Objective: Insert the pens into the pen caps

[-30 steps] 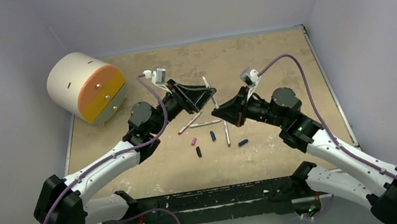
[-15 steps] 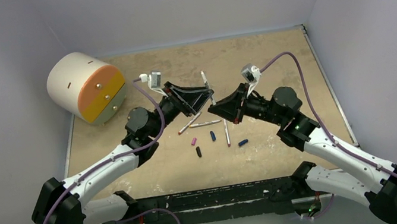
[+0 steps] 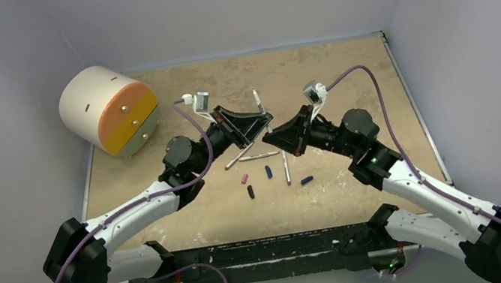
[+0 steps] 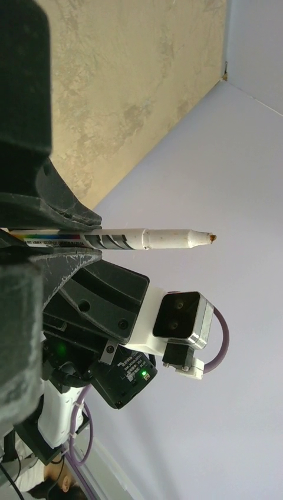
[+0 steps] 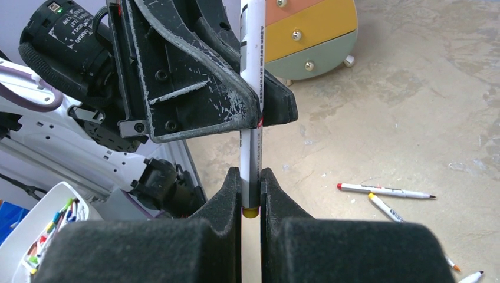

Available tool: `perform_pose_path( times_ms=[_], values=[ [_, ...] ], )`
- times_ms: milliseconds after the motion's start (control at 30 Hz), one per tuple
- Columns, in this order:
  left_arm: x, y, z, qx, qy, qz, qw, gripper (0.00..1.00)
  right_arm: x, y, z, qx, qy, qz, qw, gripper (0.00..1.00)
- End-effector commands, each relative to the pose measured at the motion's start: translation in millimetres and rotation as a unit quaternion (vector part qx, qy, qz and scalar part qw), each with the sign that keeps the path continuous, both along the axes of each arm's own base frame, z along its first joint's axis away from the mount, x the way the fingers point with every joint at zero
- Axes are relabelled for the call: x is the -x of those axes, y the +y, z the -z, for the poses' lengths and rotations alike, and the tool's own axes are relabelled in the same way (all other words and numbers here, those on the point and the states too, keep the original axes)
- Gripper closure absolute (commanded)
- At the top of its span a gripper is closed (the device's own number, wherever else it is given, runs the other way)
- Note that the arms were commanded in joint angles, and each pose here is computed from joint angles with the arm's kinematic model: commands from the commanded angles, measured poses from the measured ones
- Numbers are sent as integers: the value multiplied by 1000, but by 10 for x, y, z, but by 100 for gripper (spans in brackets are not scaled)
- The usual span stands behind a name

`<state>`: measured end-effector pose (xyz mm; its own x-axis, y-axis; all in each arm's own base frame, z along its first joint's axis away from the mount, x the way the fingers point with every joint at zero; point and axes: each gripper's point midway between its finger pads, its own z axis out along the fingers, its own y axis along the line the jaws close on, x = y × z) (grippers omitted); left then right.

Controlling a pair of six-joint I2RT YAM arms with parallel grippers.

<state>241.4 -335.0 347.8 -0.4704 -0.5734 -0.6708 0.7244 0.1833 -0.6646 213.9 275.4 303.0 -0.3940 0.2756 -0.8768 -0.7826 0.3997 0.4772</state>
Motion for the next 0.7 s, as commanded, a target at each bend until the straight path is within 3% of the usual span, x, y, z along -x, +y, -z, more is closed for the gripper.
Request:
perform_pose_path(
  times_ms=[0, 100, 200, 300, 400, 433, 600, 667],
  values=[
    [28, -8, -224, 28, -17, 6, 999, 100, 46, -8, -191, -19, -28, -6, 999, 100],
    [-34, 15, -197, 20, -3, -11, 1000, 100, 34, -32, -169, -14, -26, 2, 1000, 96],
    [-101, 48, -142, -22, -7, -37, 999, 100, -38, -147, -113, 3, -23, 43, 999, 60],
    [-227, 103, 49, -116, -7, -76, 990, 100, -138, -366, 101, 34, 23, 114, 993, 48],
    [-298, 239, 212, -196, -12, -112, 974, 100, -323, -767, 501, 62, 88, 242, 964, 31],
    [-317, 295, 227, -214, -14, -124, 969, 100, -332, -868, 640, 68, 111, 269, 954, 30],
    [-425, 607, 400, -300, -7, -188, 935, 100, -249, -1213, 1332, 89, 243, 366, 894, 54],
    [-452, 684, 460, -320, -6, -203, 925, 100, -168, -1295, 1561, 82, 298, 392, 866, 49]
  ],
)
